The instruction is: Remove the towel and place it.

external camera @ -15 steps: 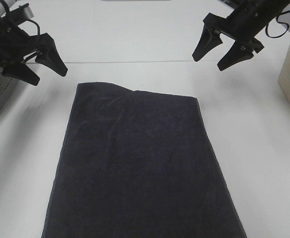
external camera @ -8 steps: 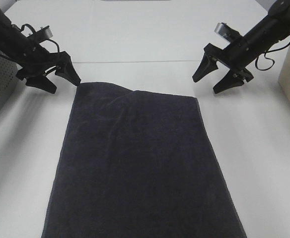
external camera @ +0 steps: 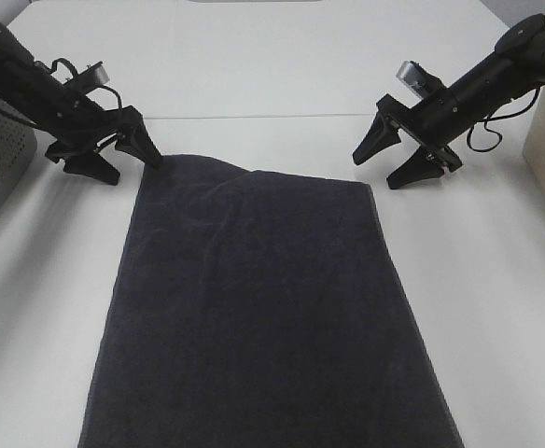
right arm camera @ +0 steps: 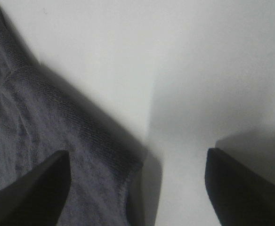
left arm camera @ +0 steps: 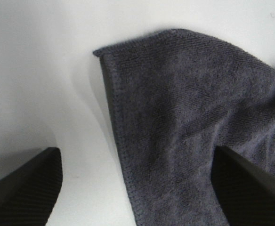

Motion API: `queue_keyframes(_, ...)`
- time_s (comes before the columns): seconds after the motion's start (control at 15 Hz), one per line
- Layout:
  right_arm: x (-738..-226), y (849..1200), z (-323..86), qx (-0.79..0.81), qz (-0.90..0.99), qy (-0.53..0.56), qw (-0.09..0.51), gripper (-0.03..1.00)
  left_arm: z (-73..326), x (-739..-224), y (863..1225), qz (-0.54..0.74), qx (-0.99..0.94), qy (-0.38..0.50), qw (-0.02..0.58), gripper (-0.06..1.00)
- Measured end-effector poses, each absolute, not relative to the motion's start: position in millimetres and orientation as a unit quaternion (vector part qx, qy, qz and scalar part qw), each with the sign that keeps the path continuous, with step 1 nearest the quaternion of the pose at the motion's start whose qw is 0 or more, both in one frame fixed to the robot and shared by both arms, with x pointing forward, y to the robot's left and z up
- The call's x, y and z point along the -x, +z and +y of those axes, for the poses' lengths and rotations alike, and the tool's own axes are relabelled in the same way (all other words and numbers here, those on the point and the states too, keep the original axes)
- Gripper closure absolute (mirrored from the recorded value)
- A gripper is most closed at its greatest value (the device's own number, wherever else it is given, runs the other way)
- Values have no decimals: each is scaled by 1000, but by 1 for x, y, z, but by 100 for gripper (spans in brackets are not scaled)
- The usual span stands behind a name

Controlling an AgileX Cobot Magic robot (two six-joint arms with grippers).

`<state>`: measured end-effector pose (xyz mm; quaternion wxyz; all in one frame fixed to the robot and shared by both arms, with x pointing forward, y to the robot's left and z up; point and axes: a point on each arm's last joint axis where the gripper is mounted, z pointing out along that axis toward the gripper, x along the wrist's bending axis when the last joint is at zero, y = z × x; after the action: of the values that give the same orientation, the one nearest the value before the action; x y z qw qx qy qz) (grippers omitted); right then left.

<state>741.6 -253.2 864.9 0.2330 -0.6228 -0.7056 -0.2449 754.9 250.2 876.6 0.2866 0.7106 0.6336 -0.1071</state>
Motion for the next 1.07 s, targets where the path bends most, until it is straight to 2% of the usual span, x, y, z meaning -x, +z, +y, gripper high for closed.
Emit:
queue_keyframes(0.33, -741, 864, -243, 624, -705, -239, 238, 23, 218, -755, 872, 620, -717, -112, 297, 13)
queue_keyframes(0.67, -728, 859, -175, 578, -746, -213, 254, 28, 175, -753, 869, 610, -722, -108, 308, 16)
queue_keyframes(0.73, -724, 859, -163, 568, -756, -204, 253, 32, 169, -751, 868, 609, -724, -110, 307, 20)
queue_keyframes(0.87, -719, 856, -147, 568, -764, -178, 248, 50, 164, -750, 865, 609, -724, -114, 303, 32)
queue_keyframes(0.93, -718, 854, -148, 572, -763, -172, 247, 59, 164, -750, 863, 610, -723, -115, 302, 40)
queue_keyframes(1.07, -718, 850, -149, 579, -758, -166, 249, 76, 166, -749, 860, 610, -728, -112, 294, 63)
